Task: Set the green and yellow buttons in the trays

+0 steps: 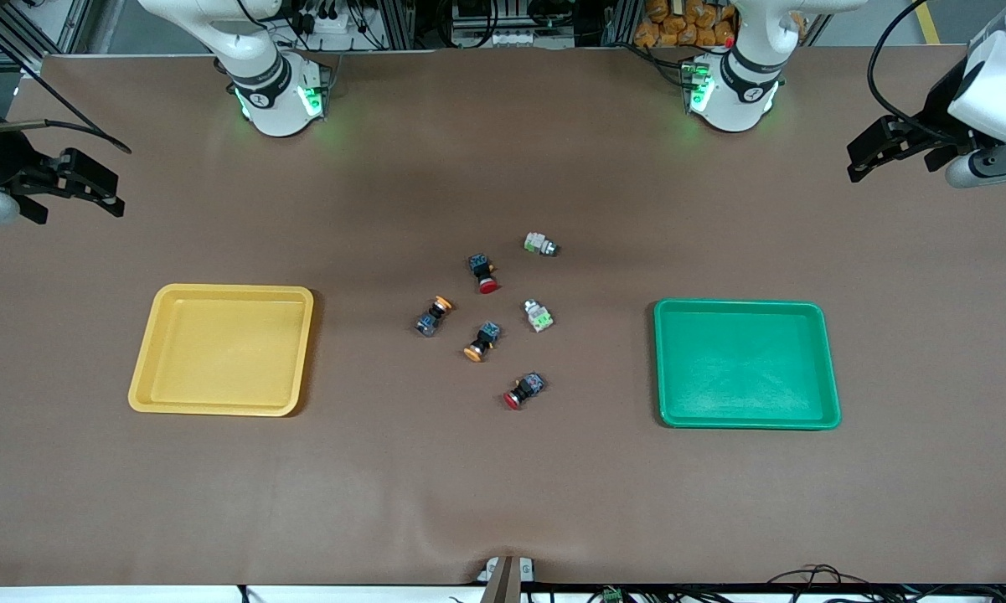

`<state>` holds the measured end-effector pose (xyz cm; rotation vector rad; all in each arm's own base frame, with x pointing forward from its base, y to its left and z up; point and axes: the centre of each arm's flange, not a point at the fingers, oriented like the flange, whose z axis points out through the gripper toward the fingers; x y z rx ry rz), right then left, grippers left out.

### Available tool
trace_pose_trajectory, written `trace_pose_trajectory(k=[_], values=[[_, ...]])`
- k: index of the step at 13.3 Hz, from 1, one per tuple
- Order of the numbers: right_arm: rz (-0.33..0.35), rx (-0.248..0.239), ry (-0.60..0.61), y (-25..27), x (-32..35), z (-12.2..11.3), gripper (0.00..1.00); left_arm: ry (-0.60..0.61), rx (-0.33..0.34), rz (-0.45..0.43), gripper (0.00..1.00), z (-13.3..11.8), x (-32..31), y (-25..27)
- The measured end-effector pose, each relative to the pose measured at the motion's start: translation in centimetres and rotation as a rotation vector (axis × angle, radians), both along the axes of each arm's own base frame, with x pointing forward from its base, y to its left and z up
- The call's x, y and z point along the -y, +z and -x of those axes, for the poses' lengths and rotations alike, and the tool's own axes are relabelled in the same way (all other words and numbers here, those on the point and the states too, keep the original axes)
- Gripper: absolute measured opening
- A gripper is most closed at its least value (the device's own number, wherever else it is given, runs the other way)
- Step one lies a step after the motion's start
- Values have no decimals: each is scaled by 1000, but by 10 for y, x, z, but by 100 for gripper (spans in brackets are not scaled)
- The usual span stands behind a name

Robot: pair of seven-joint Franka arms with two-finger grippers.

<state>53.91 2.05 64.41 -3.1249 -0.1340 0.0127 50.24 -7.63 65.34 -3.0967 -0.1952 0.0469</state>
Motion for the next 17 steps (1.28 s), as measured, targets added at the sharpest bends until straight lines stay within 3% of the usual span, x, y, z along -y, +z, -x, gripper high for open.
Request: trace_pose_trajectory(k=[4, 11, 17], values=[[0, -4, -1, -2, 1, -1, 100, 0, -9, 0, 100, -7, 1, -5], [0, -12, -4, -6, 2, -3, 100, -33, -95, 4, 100, -23, 33, -53], [0, -13, -6, -6, 3, -3, 100, 10, -43, 2, 100, -18, 104, -127]])
